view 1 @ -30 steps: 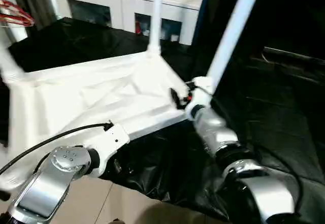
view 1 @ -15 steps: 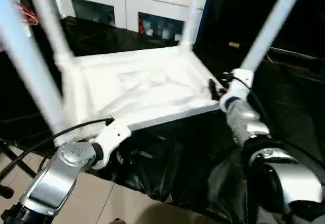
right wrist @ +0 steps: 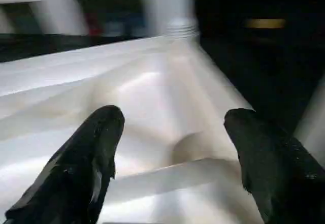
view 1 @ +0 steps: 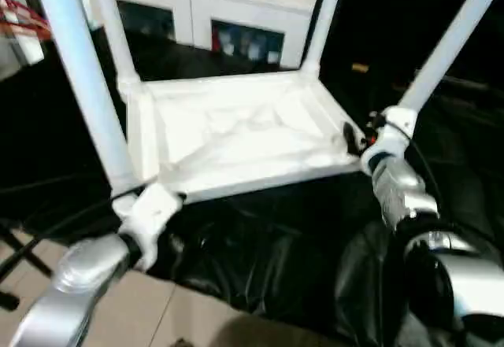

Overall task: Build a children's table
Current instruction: Rotate leg to tighten, then rotate table base

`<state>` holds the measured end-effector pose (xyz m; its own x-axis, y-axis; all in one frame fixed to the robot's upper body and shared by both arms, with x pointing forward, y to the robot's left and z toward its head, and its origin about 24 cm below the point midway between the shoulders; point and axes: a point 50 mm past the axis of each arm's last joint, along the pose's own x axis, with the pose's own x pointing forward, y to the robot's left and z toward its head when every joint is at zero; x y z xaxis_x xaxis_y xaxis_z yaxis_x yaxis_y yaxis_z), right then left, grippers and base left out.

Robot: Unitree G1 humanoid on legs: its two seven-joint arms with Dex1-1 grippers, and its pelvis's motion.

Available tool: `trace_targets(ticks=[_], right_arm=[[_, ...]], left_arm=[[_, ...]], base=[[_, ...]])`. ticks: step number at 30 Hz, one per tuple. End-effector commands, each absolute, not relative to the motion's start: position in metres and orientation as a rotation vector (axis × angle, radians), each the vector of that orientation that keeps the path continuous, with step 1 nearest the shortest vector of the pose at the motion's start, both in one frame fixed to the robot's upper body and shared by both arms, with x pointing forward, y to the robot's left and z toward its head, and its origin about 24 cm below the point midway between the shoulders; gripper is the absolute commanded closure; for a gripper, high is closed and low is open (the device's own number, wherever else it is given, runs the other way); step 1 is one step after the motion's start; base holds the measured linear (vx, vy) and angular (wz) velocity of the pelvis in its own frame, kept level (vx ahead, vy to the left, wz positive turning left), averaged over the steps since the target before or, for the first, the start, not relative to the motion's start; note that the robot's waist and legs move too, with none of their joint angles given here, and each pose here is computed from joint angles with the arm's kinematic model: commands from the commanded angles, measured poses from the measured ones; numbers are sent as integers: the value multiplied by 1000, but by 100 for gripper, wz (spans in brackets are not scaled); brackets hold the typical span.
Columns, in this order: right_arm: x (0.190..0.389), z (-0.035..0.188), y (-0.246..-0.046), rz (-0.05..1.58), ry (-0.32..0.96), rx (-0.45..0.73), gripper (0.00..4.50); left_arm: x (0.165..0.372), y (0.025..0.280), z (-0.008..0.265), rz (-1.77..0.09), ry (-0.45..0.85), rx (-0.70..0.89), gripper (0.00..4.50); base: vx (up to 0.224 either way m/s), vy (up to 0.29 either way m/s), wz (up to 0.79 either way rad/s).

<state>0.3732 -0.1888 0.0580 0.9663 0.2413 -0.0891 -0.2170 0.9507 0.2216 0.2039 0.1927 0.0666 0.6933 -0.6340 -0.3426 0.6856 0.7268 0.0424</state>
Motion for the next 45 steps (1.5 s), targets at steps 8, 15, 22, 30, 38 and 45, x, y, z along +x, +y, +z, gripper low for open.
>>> trace_targets(ticks=[8, 15, 22, 30, 38, 45], right_arm=[[345, 35, -168, 652, 211, 99, 82], [334, 26, -181, 662, 263, 89, 56], [328, 20, -205, 572, 340, 66, 4], [327, 8, -219, 444, 446, -42, 2], [336, 7, -207, 392, 465, -117, 2], [339, 7, -198, 397, 464, -133, 2]], left_arm=[[180, 250, 78, -680, 329, 101, 6], [171, 286, 92, -572, 310, 78, 0], [174, 325, 110, -416, 253, 76, 0], [192, 316, 113, -444, 147, 49, 0], [236, 289, 115, -488, 38, 24, 0], [248, 273, 117, -578, 17, -9, 0]], base=[[0, 0, 0], [0, 0, 0], [0, 0, 0], [0, 0, 0], [0, 0, 0], [0, 0, 0]])
